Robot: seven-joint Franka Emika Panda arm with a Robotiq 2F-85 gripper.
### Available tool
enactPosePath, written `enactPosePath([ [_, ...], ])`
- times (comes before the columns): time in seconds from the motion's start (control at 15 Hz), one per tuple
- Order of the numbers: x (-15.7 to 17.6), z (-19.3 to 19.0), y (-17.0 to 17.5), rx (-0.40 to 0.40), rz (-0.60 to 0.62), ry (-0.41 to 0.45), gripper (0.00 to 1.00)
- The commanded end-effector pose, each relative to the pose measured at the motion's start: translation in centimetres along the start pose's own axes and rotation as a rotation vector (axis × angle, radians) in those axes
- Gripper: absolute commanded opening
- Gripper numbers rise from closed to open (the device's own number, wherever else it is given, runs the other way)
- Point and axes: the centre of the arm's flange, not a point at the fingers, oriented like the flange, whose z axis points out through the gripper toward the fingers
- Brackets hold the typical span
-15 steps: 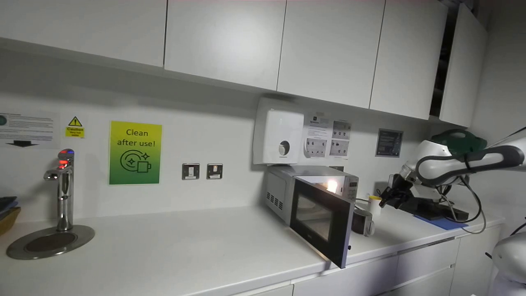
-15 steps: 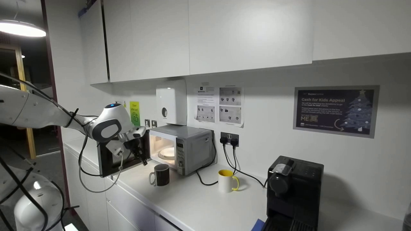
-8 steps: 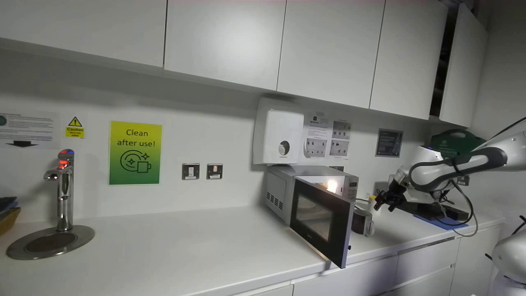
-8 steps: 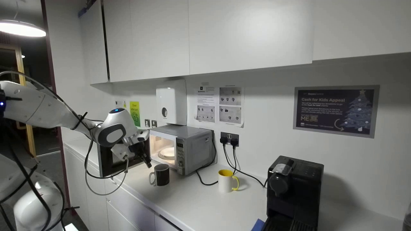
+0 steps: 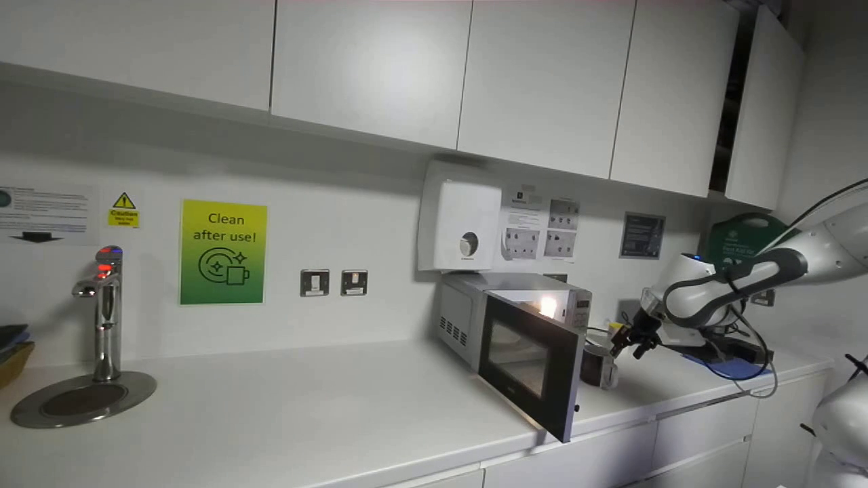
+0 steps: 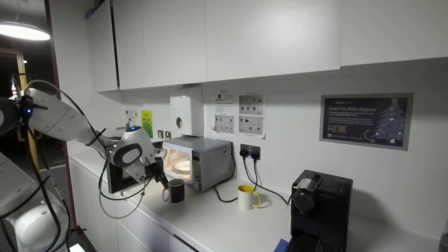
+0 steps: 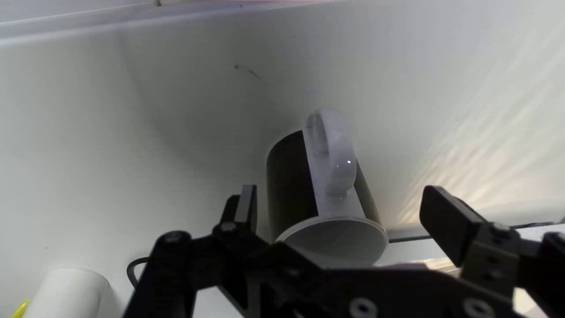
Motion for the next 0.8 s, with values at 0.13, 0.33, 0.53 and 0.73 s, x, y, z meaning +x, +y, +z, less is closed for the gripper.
enactPosePath([
  [0.13,0.5,2.1,-0.1,0.014,-0.026,0.007,1.0],
  [0.33,0.4,2.8,-0.3,0.015,-0.031,0.001,1.0],
  [0.53,0.4,3.1,-0.4,0.014,-0.03,-0.009,1.0],
  [0.73,0.4,3.4,-0.3,0.01,-0.026,-0.013,0.94],
])
